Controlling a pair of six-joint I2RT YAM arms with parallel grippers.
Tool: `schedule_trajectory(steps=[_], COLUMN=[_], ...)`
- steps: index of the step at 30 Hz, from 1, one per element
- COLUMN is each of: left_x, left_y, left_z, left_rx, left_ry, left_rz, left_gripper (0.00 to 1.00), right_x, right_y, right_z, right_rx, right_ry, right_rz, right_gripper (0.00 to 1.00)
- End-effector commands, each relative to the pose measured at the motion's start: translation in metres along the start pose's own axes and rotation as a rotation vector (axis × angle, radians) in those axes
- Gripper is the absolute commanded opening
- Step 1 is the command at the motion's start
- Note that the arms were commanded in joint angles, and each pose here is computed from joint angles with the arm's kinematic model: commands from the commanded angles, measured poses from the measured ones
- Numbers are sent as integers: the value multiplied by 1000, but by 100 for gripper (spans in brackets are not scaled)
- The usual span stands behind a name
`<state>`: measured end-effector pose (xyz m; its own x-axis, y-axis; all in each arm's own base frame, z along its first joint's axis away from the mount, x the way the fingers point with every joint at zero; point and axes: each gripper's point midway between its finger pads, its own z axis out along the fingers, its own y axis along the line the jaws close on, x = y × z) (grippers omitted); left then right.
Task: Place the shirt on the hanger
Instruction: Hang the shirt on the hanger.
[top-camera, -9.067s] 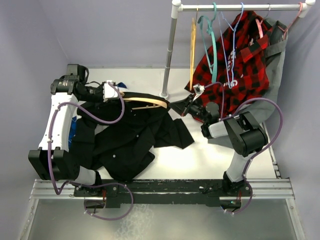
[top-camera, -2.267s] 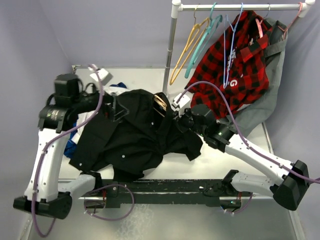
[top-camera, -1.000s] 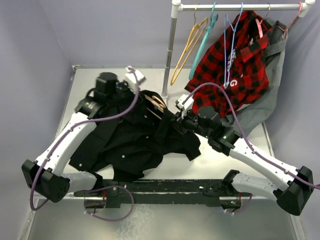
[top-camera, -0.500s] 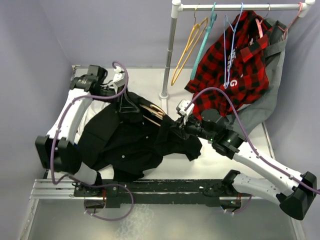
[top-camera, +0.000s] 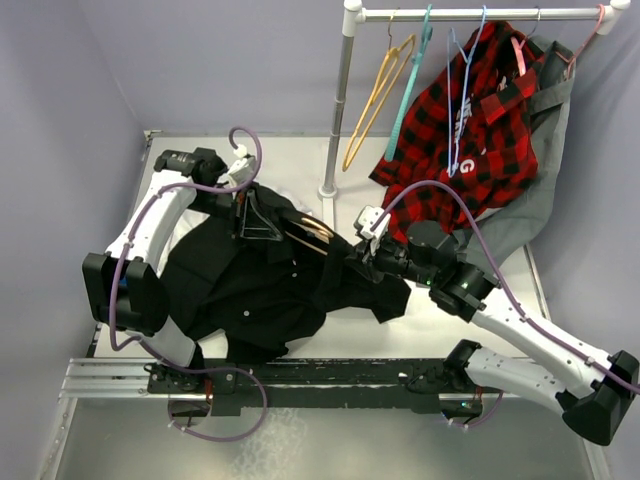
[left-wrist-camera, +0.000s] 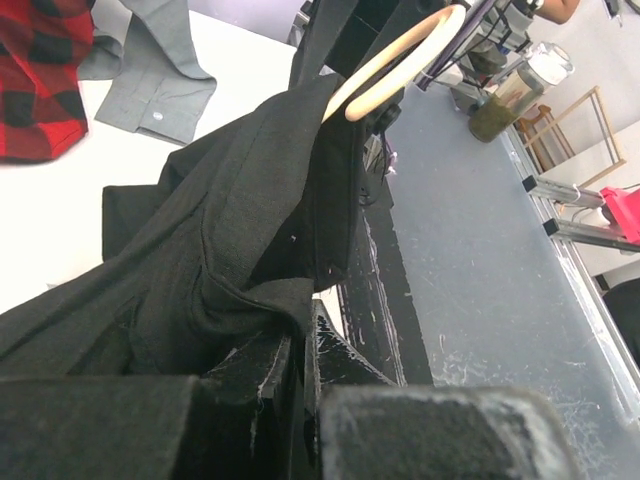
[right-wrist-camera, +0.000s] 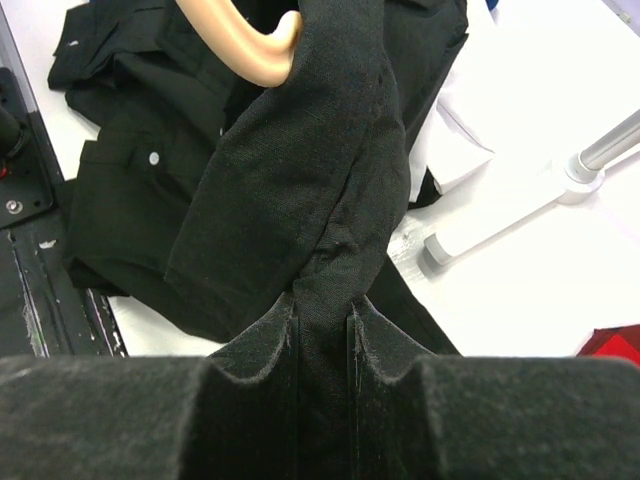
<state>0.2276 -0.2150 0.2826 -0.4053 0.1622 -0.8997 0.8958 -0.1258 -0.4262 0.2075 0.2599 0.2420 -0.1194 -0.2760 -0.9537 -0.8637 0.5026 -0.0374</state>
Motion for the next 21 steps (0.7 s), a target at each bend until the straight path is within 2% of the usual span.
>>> schedule_trajectory(steps=[1,5,16,18,19,20,21], left_x=[-18,-13,1,3,4,4,2], left_y=[-6,6,24,32,34,35,34], left_z=[-8,-20,-43,-50,-53,-54,-55], left_rx=[-27,-77,-175,-197,-208,-215,-220], left_ry=[-8,14,106,118,129,142,149], left_rz=[100,68,84,82,88,100,121], left_gripper=[6,6,19,28,38,53,62], right_x=[-18,-19,-23,-22,-22,-21,-21], right_y=[-2,3,12,12,12,13,13], right_z=[-8,-13,-26,-28,-29,-29,-29], right_rx=[-1,-25,-65,-68,-71,-73,-73], right_ry=[-50,-61,-70,-68,-65,-63,-61], right_rz=[-57,-83,-130,-137,-143,-146,-149], right_gripper=[0,0,0,0,0,0,0])
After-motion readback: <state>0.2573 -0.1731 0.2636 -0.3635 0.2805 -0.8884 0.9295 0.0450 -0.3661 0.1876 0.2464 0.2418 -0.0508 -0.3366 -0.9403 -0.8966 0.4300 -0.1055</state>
